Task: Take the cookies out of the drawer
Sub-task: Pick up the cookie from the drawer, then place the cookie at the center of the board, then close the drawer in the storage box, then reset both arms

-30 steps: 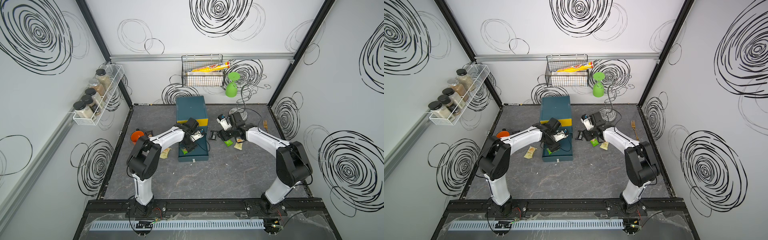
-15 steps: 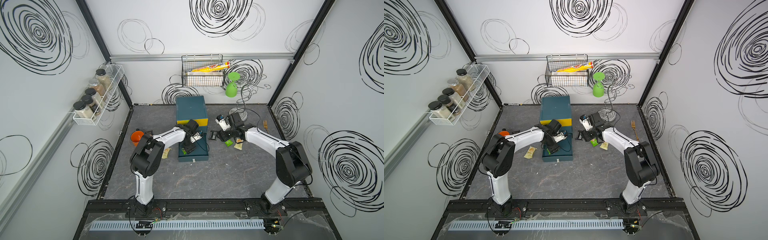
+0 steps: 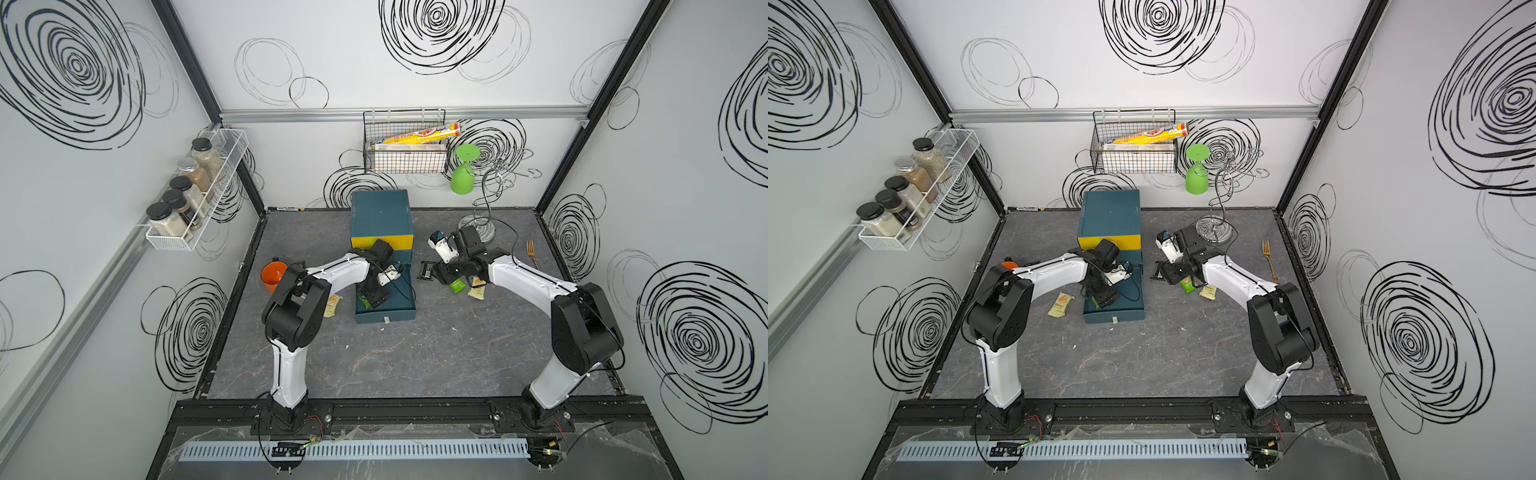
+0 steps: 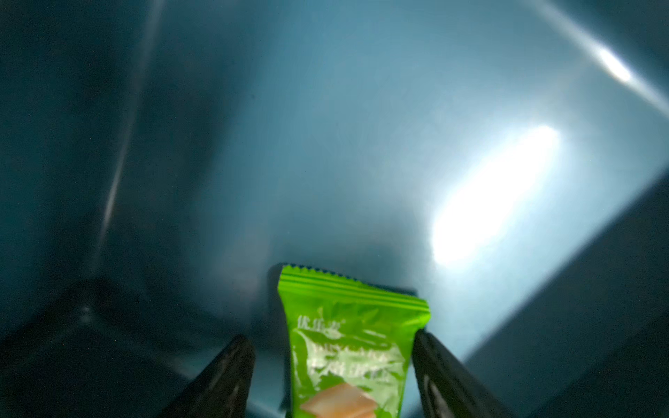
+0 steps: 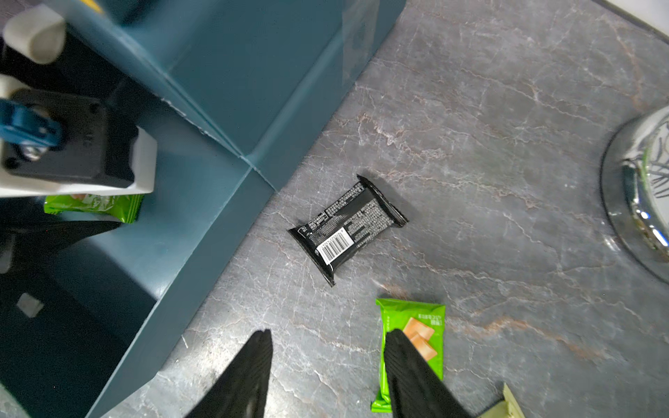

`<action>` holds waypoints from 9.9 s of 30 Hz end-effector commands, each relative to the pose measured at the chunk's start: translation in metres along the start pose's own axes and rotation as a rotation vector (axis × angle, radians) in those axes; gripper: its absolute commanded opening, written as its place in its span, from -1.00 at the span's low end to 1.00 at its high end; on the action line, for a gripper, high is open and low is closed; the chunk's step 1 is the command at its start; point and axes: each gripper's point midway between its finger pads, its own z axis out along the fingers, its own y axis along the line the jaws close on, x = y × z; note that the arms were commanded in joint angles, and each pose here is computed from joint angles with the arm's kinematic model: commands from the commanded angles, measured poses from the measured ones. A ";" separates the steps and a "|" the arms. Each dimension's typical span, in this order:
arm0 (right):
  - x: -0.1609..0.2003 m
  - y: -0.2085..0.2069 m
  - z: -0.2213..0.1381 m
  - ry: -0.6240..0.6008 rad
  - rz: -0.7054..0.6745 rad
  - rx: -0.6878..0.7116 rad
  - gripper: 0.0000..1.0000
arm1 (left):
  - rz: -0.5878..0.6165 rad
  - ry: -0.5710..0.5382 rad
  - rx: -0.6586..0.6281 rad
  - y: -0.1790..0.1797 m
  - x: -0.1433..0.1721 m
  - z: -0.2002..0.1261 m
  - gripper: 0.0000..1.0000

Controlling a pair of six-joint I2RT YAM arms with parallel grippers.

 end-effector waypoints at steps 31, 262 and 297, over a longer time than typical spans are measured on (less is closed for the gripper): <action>-0.010 0.005 -0.018 -0.061 -0.042 0.034 0.10 | -0.039 -0.119 0.023 -0.008 -0.031 -0.048 -0.32; 0.116 -0.148 -0.219 -0.949 0.510 0.987 0.99 | -0.980 -1.265 -0.668 0.163 0.153 -0.210 0.98; 0.126 -0.175 -0.132 -0.803 0.430 0.888 0.99 | -0.865 -1.199 -0.669 0.154 0.137 -0.129 0.98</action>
